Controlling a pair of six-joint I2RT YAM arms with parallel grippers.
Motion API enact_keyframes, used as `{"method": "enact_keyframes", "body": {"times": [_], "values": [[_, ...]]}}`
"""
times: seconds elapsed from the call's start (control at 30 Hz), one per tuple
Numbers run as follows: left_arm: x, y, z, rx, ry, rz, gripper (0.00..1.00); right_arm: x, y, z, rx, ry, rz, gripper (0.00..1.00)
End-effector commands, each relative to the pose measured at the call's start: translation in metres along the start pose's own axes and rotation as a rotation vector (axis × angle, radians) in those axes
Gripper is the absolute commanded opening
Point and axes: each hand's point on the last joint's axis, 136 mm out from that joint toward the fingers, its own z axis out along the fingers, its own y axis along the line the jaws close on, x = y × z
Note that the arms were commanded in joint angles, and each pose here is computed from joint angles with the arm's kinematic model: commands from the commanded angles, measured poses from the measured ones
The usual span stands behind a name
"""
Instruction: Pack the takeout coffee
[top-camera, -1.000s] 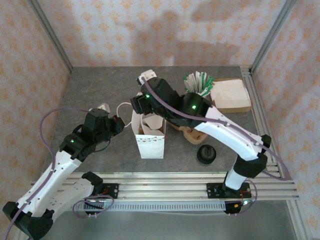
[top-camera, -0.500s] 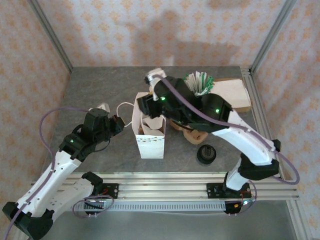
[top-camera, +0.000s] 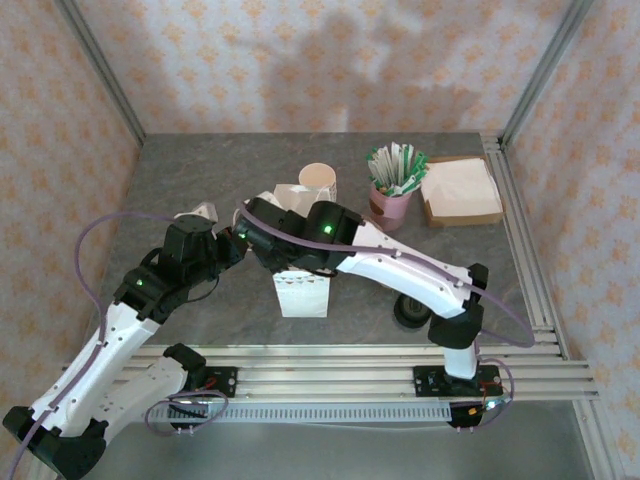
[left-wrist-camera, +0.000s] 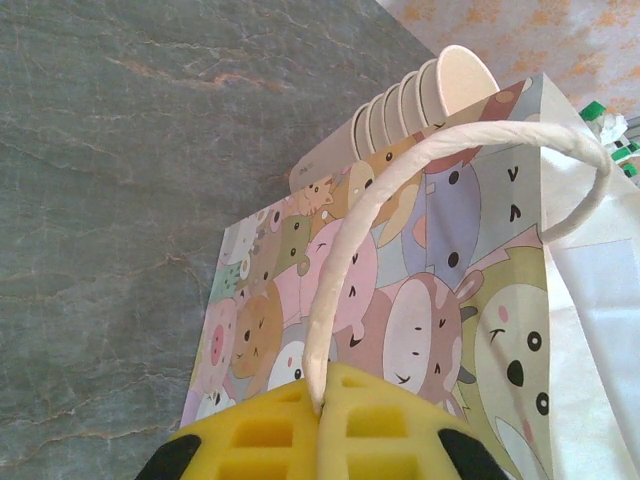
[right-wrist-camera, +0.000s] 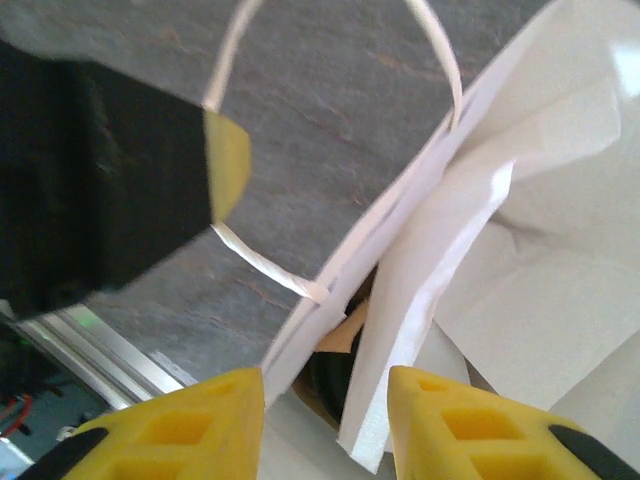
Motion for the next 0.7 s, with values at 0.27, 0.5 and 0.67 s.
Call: {"method": "enact_keyframes", "body": {"times": [0.27, 0.5, 0.67], "values": [[-0.005, -0.003, -0.009, 0.001, -0.022, 0.017, 0.00, 0.007, -0.040, 0.005, 0.102, -0.031, 0.105, 0.37], [-0.005, -0.003, -0.008, -0.001, -0.019, 0.018, 0.00, 0.004, -0.057, 0.007, 0.113, -0.066, 0.160, 0.48], [-0.004, -0.003, -0.007, 0.000, -0.016, 0.016, 0.00, 0.008, -0.043, 0.021, 0.038, -0.031, 0.172, 0.52]]}}
